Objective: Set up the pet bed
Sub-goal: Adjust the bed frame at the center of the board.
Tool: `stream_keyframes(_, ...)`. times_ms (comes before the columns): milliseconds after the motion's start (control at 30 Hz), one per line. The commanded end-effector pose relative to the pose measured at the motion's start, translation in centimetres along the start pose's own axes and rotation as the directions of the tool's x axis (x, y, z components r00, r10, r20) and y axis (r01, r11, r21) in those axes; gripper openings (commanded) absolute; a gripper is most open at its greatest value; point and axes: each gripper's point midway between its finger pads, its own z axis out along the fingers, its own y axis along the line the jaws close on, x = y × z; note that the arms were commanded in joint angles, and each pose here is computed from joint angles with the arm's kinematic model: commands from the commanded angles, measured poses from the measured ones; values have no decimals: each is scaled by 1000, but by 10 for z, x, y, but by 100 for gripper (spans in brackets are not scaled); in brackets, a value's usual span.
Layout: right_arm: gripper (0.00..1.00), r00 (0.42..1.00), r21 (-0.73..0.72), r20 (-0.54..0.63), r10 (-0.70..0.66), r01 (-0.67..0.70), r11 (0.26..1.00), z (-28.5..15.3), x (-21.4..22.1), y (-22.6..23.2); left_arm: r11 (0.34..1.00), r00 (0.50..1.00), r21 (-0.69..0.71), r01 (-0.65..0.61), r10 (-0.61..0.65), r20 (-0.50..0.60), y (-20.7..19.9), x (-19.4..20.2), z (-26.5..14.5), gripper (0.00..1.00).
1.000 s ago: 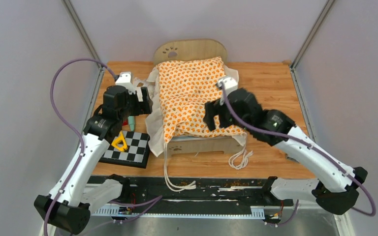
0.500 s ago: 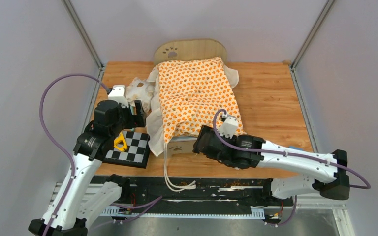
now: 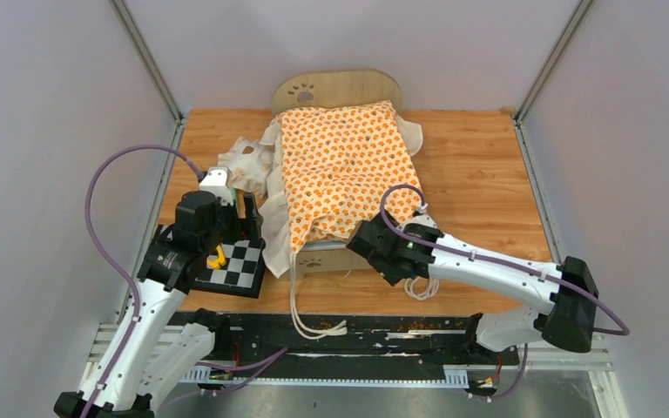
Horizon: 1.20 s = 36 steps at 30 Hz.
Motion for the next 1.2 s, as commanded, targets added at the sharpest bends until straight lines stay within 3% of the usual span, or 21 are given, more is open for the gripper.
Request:
stream_keyframes(0,88,999,3,-34,37,-36,999,23,4,19,1000,999,16,-15,14,48,-2,-8,0,100)
stream_keyframes(300,50,999,114,7,-47,46,992,44,-3,-23,1000,997,-7,-18,19,71,3,-11,-3,100)
stream_keyframes(367,43,998,120,41,-53,48,992,48,-21,-35,1000,998,-11,-17,18,65,4,-10,-2,100)
stream_keyframes(467,17,992,107,97,-86,76,991,52,-61,-47,1000,998,-13,-18,18,57,4,-9,0,100)
stream_keyframes(567,3,987,69,127,-100,92,993,62,-105,-40,1000,999,-15,-18,19,49,4,-8,1,100)
stream_keyframes(800,0,947,84,142,-287,277,957,90,-198,-12,1000,999,1,-26,26,39,1,-7,4,100)
stream_keyframes(933,0,953,49,86,-292,289,956,119,-231,11,999,999,14,-35,34,19,-2,-5,9,100)
stream_keyframes(1167,0,953,14,120,-278,279,960,146,-277,60,999,999,-5,-48,48,7,1,-6,14,100)
